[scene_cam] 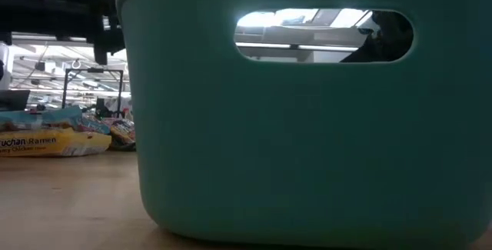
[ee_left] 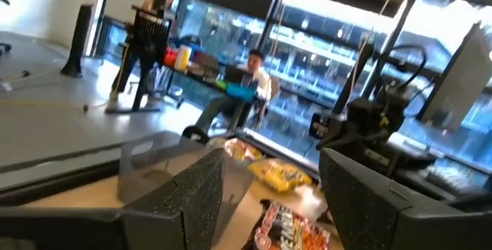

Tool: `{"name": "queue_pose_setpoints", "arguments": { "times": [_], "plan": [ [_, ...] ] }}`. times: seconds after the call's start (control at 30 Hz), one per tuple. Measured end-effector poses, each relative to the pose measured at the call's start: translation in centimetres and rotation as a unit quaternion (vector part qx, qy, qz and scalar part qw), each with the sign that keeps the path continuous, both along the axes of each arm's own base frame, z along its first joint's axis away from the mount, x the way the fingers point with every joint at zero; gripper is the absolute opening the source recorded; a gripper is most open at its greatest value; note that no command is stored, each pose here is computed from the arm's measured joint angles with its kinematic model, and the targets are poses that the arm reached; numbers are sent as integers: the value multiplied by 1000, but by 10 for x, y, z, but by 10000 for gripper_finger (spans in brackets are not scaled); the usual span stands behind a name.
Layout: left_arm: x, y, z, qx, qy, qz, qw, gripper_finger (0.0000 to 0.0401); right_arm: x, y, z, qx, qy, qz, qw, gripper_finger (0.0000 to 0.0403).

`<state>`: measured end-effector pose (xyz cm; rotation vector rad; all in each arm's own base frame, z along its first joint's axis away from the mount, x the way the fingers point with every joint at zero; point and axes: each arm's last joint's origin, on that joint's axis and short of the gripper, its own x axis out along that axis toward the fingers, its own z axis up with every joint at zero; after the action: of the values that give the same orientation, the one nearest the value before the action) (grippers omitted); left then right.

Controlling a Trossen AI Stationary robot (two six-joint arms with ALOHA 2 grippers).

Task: Sort Maruchan noodles
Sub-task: Put the black noodle pack into the black bin

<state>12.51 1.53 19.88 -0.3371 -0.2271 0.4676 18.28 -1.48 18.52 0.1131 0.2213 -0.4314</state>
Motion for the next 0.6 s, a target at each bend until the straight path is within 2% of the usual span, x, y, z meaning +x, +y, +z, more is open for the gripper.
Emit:
{"name": "queue_pose_setpoints", "arguments": {
  "times": [0.1, 0.27, 0.43, 0.6],
  "plan": [
    [14, 0, 5, 0, 36, 0, 999, 206, 11, 0, -4, 19, 18, 3, 1000, 62],
    [37, 0, 8, 0, 86, -4, 996, 206, 28, -2, -9, 38, 45, 13, 998, 153],
    [57, 0, 2, -2, 132, -20, 991, 206, 37, -21, -13, 107, 49, 41, 992, 237],
    [71, -1, -5, -15, 157, -41, 987, 206, 36, -44, -20, 175, 47, 38, 983, 285]
  ]
}}
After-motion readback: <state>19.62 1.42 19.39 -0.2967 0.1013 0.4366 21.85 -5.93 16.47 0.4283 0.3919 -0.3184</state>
